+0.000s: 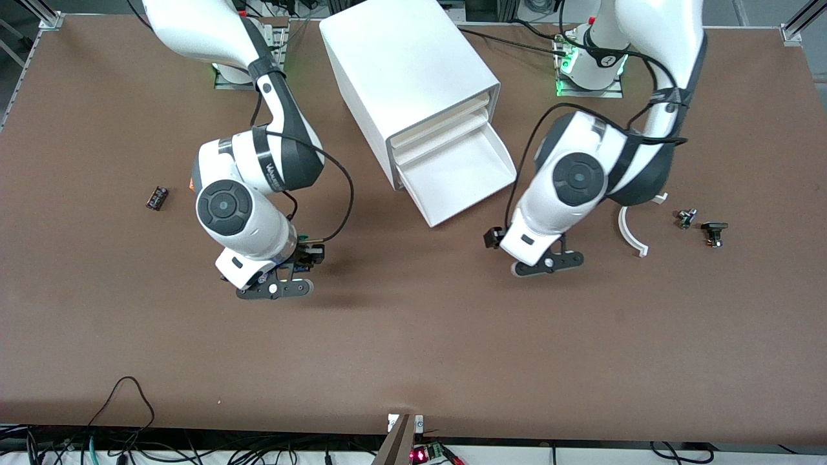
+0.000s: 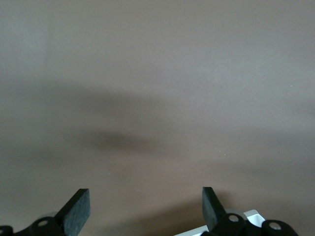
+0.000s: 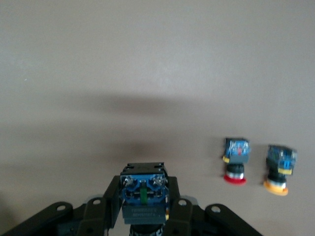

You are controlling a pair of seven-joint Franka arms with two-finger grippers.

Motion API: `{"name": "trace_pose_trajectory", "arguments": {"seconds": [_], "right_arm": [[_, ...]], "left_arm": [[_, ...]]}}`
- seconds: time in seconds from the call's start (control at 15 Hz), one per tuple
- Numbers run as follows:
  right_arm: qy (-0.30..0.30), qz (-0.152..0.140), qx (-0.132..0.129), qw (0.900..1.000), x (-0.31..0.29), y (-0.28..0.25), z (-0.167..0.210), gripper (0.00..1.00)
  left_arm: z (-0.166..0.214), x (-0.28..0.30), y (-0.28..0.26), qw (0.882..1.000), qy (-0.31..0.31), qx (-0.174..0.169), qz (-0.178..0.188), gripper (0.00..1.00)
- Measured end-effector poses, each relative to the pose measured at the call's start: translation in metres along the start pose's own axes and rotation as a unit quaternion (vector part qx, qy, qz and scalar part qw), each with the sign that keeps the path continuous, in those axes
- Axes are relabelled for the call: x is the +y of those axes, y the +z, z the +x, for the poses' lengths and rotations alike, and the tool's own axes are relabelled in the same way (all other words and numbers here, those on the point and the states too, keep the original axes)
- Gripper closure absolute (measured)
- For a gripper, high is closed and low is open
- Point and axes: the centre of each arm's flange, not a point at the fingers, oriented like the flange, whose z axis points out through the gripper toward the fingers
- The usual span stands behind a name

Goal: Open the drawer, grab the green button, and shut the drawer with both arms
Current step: 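Set the green button beside the red button while the left gripper pushes the drawer shut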

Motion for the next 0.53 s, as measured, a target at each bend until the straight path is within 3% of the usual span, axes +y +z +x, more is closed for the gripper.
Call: {"name": "trace_pose_trajectory", "arguments": {"seconds": [0.33,0.53], "right_arm": [[-0.037,-0.005,0.064,0.997,0.041,0.087,-0.020,0.59],[-0.037,-0.013,0.077,0.996,0.057,0.122,-0.038,0.59]], "left_arm": [[-0.041,0.018,0.059,1.000,-0.029,0.000,0.004,0.03],[-0.072,0.035,0.085,0.999,-0.053,0.004,0.002,0.04]]}}
